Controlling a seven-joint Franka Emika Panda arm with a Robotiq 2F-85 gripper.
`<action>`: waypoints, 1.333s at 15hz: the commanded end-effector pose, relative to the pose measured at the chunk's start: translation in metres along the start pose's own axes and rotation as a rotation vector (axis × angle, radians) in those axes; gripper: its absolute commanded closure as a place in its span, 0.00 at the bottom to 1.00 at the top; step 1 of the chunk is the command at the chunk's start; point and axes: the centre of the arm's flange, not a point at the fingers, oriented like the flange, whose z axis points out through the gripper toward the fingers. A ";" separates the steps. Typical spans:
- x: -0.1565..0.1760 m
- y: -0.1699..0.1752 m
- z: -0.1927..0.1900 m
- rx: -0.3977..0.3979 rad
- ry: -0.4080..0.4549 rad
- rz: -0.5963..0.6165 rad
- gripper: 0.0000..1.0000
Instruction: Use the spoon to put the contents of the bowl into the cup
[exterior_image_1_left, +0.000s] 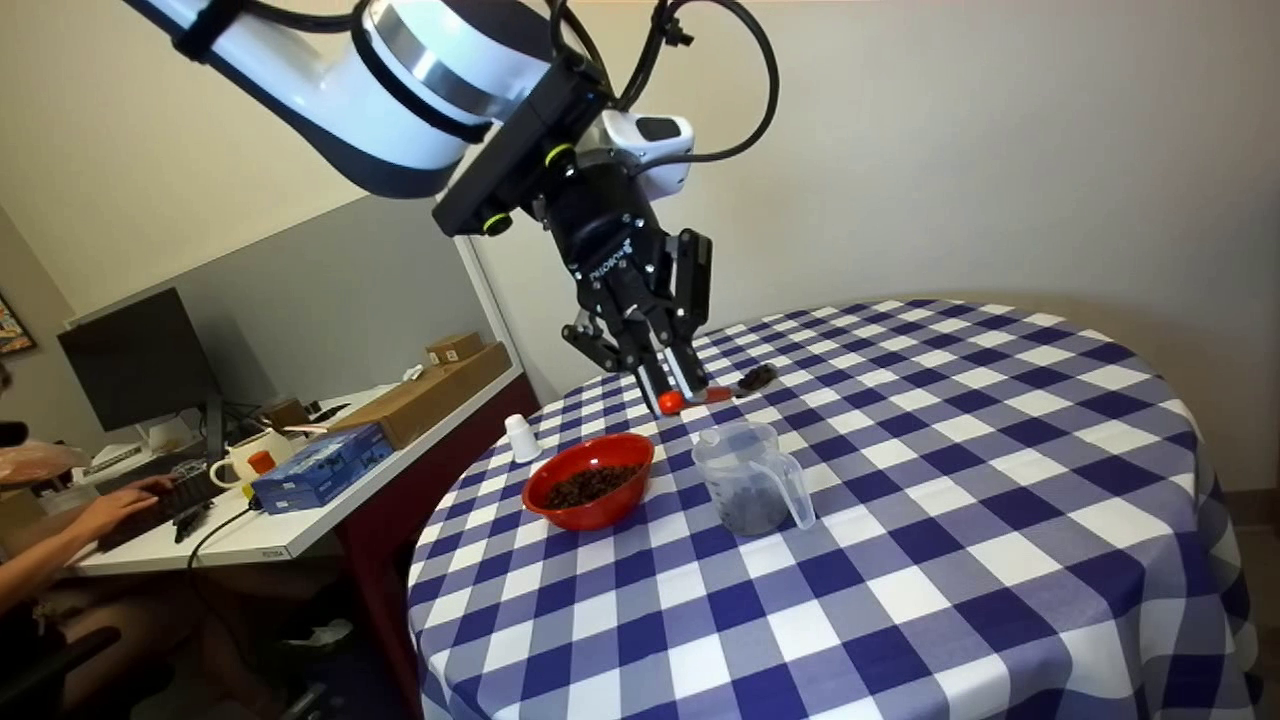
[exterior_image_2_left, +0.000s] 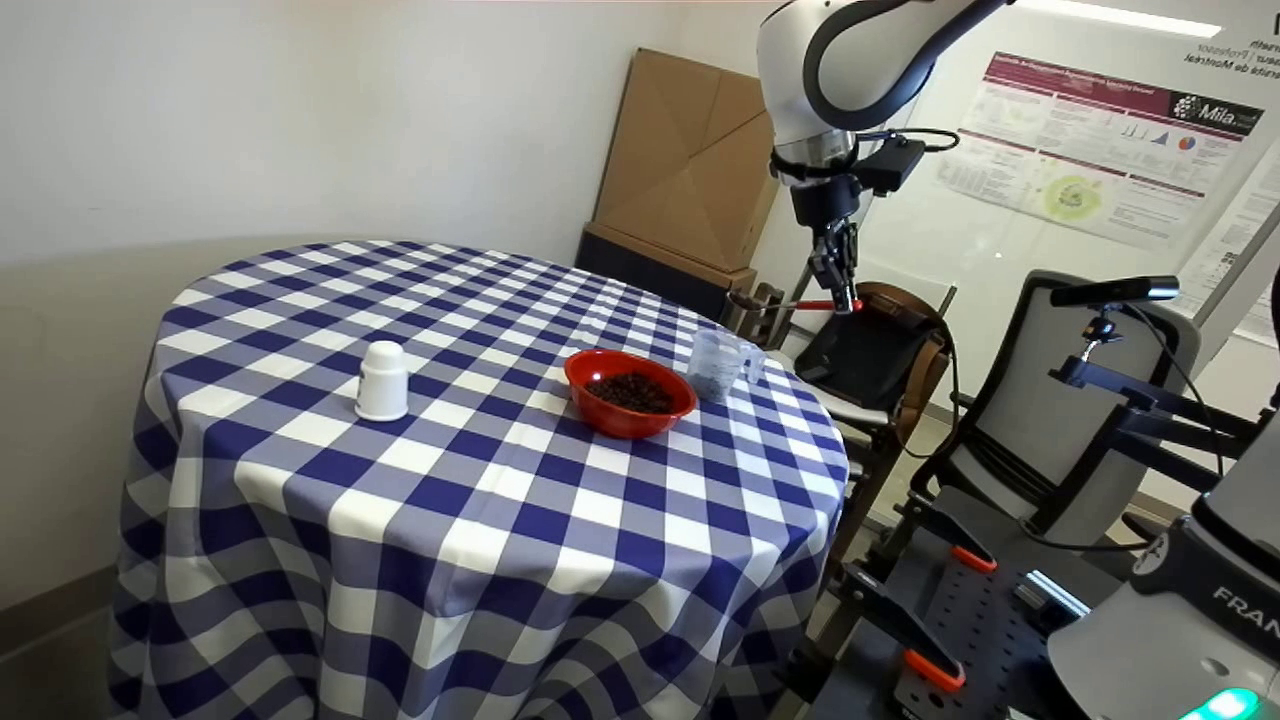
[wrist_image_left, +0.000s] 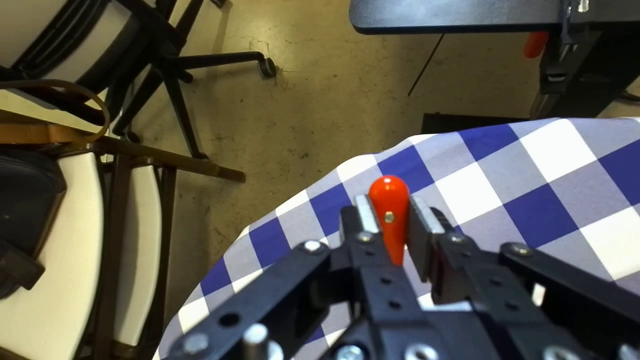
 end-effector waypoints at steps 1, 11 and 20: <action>0.002 -0.014 -0.002 -0.068 0.012 -0.002 0.91; 0.006 -0.027 -0.001 -0.170 0.023 -0.016 0.91; 0.000 -0.039 0.012 -0.301 0.048 -0.049 0.91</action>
